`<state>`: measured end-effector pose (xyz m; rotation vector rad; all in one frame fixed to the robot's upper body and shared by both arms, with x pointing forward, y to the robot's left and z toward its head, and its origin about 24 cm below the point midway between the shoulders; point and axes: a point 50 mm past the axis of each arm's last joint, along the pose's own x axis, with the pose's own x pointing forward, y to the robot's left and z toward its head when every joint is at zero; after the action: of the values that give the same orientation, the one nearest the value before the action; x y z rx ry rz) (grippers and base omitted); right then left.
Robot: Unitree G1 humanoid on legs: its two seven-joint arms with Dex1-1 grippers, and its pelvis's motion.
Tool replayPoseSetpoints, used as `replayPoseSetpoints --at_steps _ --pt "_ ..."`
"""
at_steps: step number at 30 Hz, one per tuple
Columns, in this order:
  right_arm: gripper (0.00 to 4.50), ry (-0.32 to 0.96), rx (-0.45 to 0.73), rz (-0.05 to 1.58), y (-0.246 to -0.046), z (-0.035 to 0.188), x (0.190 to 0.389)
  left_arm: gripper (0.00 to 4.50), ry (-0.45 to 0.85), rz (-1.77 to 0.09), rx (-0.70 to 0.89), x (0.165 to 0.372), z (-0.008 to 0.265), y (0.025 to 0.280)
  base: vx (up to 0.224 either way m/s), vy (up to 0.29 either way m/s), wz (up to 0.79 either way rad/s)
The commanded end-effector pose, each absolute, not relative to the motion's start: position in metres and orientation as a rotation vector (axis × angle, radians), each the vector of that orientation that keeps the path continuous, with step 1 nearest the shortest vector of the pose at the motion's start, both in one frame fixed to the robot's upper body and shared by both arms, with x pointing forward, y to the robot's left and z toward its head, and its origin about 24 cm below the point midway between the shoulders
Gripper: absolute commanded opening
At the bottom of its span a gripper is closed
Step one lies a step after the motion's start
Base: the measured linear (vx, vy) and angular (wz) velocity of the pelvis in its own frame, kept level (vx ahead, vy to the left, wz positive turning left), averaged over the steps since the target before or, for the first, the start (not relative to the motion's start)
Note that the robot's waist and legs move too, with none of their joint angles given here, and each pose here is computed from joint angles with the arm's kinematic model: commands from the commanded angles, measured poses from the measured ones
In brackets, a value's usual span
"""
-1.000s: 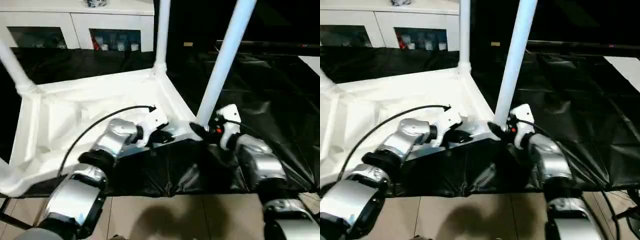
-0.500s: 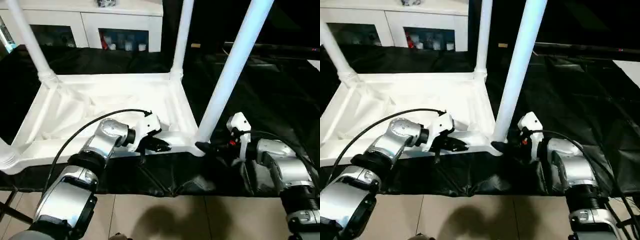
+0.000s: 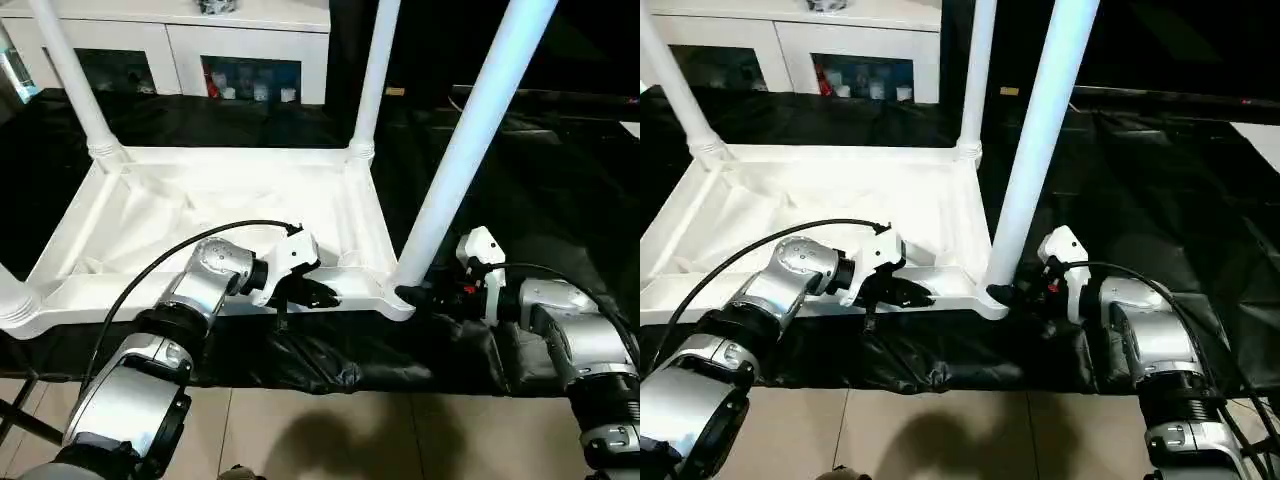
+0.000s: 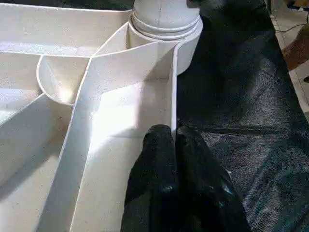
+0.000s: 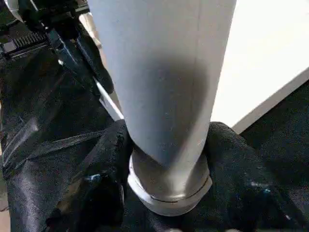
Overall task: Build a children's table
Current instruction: Rotate leg to tighten
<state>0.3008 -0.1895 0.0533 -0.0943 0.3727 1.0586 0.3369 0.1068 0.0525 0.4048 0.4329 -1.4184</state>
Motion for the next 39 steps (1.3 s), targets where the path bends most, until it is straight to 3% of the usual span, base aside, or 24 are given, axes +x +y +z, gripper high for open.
replayPoseSetpoints --at_steps 1,7,10,16,22,24,28,29,32,39 --pt "2.02 0.423 -0.049 1.357 -0.144 0.039 0.281 0.00 0.310 -1.438 0.406 0.340 0.067 0.084 0.000 0.000 0.00" --pt "1.96 0.411 -0.009 1.279 -0.139 0.036 0.285 0.00 0.305 -1.398 0.401 0.342 0.067 0.079 0.000 0.000 0.00" --pt "1.96 0.361 0.054 1.091 -0.130 0.033 0.298 0.00 0.286 -1.301 0.370 0.348 0.069 0.068 0.000 0.000 0.00" --pt "1.96 0.327 0.094 0.868 -0.122 0.029 0.314 0.00 0.268 -1.219 0.357 0.352 0.070 0.051 0.000 0.000 0.00" --pt "1.95 0.351 0.129 0.560 -0.102 0.022 0.333 0.00 0.251 -1.126 0.317 0.349 0.069 0.016 0.000 0.000 0.00" --pt "1.95 0.352 0.195 0.443 -0.093 0.022 0.341 0.00 0.241 -1.102 0.313 0.346 0.068 0.003 0.000 0.000 0.00" --pt "1.95 0.318 0.186 0.441 -0.082 0.026 0.344 0.00 0.233 -1.107 0.327 0.343 0.067 -0.004 0.000 0.000 0.00" --pt "2.30 0.315 0.190 0.450 -0.080 0.027 0.344 0.00 0.232 -1.107 0.329 0.343 0.067 -0.004 0.000 0.000 0.00" --pt "2.67 0.312 0.195 0.467 -0.077 0.027 0.344 0.00 0.234 -1.108 0.336 0.343 0.067 -0.003 0.000 0.000 0.00" --pt "3.20 0.287 0.085 0.551 -0.097 0.027 0.344 0.00 0.234 -1.178 0.381 0.344 0.064 0.023 0.000 0.000 0.00"
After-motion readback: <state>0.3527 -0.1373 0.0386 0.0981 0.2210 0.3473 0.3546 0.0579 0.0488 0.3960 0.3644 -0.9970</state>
